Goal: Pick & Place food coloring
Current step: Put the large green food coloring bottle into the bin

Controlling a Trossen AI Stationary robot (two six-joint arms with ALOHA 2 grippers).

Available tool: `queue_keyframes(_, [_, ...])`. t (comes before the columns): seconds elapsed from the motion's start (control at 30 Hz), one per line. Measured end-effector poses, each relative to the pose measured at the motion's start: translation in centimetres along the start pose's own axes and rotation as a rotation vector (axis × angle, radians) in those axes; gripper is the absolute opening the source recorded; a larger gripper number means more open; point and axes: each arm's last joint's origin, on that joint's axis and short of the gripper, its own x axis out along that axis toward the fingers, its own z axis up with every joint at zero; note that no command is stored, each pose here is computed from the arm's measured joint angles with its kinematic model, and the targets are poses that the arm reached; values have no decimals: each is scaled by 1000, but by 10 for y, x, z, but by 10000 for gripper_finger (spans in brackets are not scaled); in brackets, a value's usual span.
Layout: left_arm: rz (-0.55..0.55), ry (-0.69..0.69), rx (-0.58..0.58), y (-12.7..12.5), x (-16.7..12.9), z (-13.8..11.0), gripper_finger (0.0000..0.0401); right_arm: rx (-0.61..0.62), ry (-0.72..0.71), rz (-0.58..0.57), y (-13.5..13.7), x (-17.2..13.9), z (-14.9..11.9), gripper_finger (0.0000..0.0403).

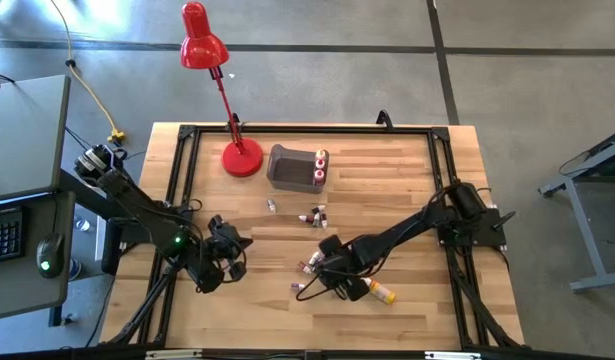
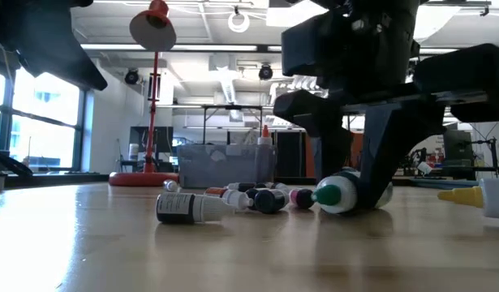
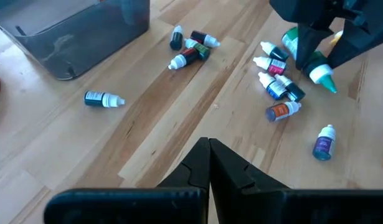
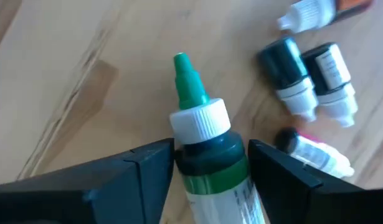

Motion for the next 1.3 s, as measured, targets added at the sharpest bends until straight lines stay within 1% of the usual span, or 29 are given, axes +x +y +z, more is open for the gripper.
queue_keyframes(0.13, [0, 0, 17, 0, 0, 0, 0, 2, -20, -4, -4, 0, 1, 147])
queue_keyframes(0.2, [-1, 0, 17, 0, 0, 0, 0, 17, -32, -3, -8, 0, 2, 138])
queue_keyframes(0.27, [-2, 3, 17, 0, 0, 0, 0, 26, -32, 3, -11, 0, 1, 137])
queue_keyframes(0.43, [-11, 20, 16, 0, 0, -1, 0, 49, -52, 20, -13, -2, 2, 150])
queue_keyframes(0.6, [-10, 15, 15, -1, 0, 0, 0, 78, -190, 0, -16, -24, 13, 138])
queue_keyframes(0.7, [-10, 11, 13, -1, 0, 0, 0, 85, -280, -37, -21, -42, 18, 135])
queue_keyframes(0.87, [-15, 14, 10, -1, 0, 0, 0, 103, -469, -127, -36, -81, 25, 147])
queue_keyframes(0.97, [-16, 18, 12, -1, 0, 0, 0, 69, -629, -147, -42, -102, 24, 142])
queue_keyframes(1.03, [-16, 17, 30, -1, 0, 0, 0, 56, -744, -155, -46, -111, 19, 135])
queue_keyframes(1.13, [-5, 21, 87, 0, 2, 1, 0, 85, -907, -163, -53, -107, 2, 135])
queue_keyframes(1.3, [22, 18, 184, 4, 9, 7, 7, 183, -1194, -239, -54, -80, -41, 150])
